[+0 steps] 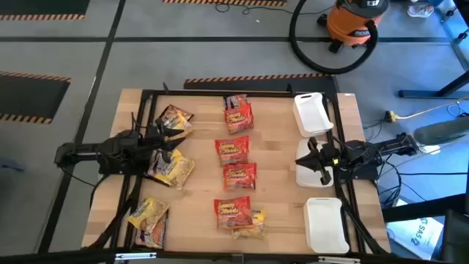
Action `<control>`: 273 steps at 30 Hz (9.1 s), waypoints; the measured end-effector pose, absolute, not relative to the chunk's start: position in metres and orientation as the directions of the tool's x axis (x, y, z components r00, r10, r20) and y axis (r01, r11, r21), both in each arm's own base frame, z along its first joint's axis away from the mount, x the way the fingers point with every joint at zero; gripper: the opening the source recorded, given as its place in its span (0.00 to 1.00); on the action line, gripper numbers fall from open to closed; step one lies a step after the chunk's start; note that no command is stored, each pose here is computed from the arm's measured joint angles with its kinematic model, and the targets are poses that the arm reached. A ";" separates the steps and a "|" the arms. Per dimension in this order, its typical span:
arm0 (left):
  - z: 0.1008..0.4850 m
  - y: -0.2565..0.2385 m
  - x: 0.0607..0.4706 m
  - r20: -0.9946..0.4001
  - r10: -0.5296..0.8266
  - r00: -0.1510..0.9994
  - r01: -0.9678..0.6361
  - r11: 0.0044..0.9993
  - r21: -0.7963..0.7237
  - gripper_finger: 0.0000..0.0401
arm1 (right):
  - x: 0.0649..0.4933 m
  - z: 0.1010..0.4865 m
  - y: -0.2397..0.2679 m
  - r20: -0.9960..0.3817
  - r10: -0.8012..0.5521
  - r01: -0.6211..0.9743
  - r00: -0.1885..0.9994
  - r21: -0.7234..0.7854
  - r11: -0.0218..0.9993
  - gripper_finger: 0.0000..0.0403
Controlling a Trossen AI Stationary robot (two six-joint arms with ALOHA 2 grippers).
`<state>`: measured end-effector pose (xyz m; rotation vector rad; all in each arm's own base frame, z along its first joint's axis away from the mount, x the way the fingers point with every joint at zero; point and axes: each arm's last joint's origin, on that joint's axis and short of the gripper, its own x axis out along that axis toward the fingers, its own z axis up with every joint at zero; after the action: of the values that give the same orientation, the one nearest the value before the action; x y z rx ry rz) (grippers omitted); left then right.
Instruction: Sort Maruchan noodles
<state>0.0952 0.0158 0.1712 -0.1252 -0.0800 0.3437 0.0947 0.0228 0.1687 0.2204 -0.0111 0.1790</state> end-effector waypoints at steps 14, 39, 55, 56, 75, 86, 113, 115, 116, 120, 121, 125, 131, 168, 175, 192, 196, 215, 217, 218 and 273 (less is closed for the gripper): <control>0.171 0.016 0.095 0.057 0.340 0.939 -0.331 0.934 -0.136 0.37 | 0.095 0.169 0.023 0.030 0.175 -0.178 0.984 0.216 0.960 0.02; 0.171 0.016 0.095 0.056 0.341 0.938 -0.331 0.934 -0.136 0.37 | 0.095 0.169 0.023 0.031 0.175 -0.178 0.984 0.217 0.960 0.02; 0.176 0.016 0.095 0.105 0.334 0.937 -0.295 0.916 -0.273 0.37 | 0.095 0.172 0.022 0.070 0.140 -0.153 0.988 0.244 0.958 0.02; 0.177 0.016 0.095 0.116 0.334 0.936 -0.290 0.913 -0.286 0.37 | 0.095 0.172 0.022 0.070 0.138 -0.151 0.988 0.244 0.958 0.02; 0.191 0.014 0.098 0.245 0.282 0.928 -0.183 0.915 -0.358 0.37 | 0.101 0.175 0.016 0.077 -0.118 0.099 0.990 0.217 0.971 0.02; 0.183 0.016 0.113 0.149 0.304 0.941 -0.240 0.910 -0.338 0.37 | 0.125 0.180 0.004 -0.032 -0.276 0.276 0.961 0.223 0.935 0.02; 0.188 0.027 0.117 0.195 0.416 0.888 -0.386 0.906 -0.172 0.37 | 0.235 0.196 -0.063 -0.288 -0.372 0.409 0.882 0.079 0.909 0.34; 0.188 0.027 0.117 0.195 0.409 0.892 -0.378 0.909 -0.176 0.37 | 0.244 0.194 -0.063 -0.317 -0.322 0.366 0.892 0.088 0.927 0.44; 0.188 0.027 0.117 0.196 0.409 0.891 -0.378 0.909 -0.177 0.37 | 0.250 0.195 -0.064 -0.321 -0.301 0.346 0.898 0.094 0.933 0.49; 0.187 0.026 0.118 0.191 0.389 0.901 -0.357 0.916 -0.180 0.37 | 0.264 0.193 -0.066 -0.344 -0.255 0.307 0.904 0.107 0.946 0.65; 0.187 0.026 0.118 0.191 0.383 0.904 -0.348 0.918 -0.192 0.37 | 0.267 0.194 -0.067 -0.344 -0.255 0.308 0.904 0.107 0.945 0.67; 0.187 0.025 0.119 0.190 0.339 0.921 -0.297 0.929 -0.219 0.37 | 0.274 0.203 -0.069 -0.313 -0.261 0.309 0.913 0.113 0.944 0.75; 0.182 0.026 0.123 0.144 0.345 0.927 -0.310 0.925 -0.222 0.37 | 0.286 0.218 -0.072 -0.302 -0.265 0.334 0.916 0.203 0.921 0.77; 0.231 0.044 0.133 0.307 0.329 0.893 -0.354 0.935 0.029 0.37 | 0.388 0.148 -0.123 -0.696 0.101 0.183 0.711 0.322 0.929 0.76; 0.231 0.044 0.133 0.307 0.325 0.894 -0.348 0.937 0.021 0.37 | 0.389 0.140 -0.123 -0.679 0.215 0.123 0.702 0.413 0.902 0.76; 0.231 0.044 0.133 0.310 0.325 0.893 -0.350 0.937 0.024 0.37 | 0.390 0.125 -0.120 -0.631 0.376 0.014 0.679 0.523 0.852 0.60; 0.231 0.044 0.133 0.310 0.326 0.893 -0.350 0.936 0.025 0.37 | 0.390 0.126 -0.118 -0.618 0.403 -0.028 0.675 0.524 0.851 0.45; 0.232 0.044 0.133 0.322 0.325 0.889 -0.351 0.936 0.024 0.37 | 0.385 0.157 -0.117 -0.625 0.318 -0.046 0.713 0.411 0.910 0.19; 0.232 0.044 0.133 0.322 0.325 0.889 -0.351 0.936 0.025 0.37 | 0.382 0.169 -0.117 -0.626 0.296 -0.043 0.722 0.386 0.921 0.19; 0.232 0.044 0.133 0.321 0.325 0.889 -0.351 0.936 0.025 0.37 | 0.380 0.174 -0.116 -0.625 0.288 -0.046 0.726 0.374 0.926 0.19; 0.232 0.060 0.255 0.005 0.134 0.991 -0.133 0.989 -0.059 0.43 | 0.228 0.285 -0.071 -0.447 0.026 -0.060 0.894 -0.061 0.996 0.18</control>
<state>0.2553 0.0601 0.2317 -0.0590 -0.0088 0.1339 0.2280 -0.0710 0.2852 -0.0740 0.4619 0.0444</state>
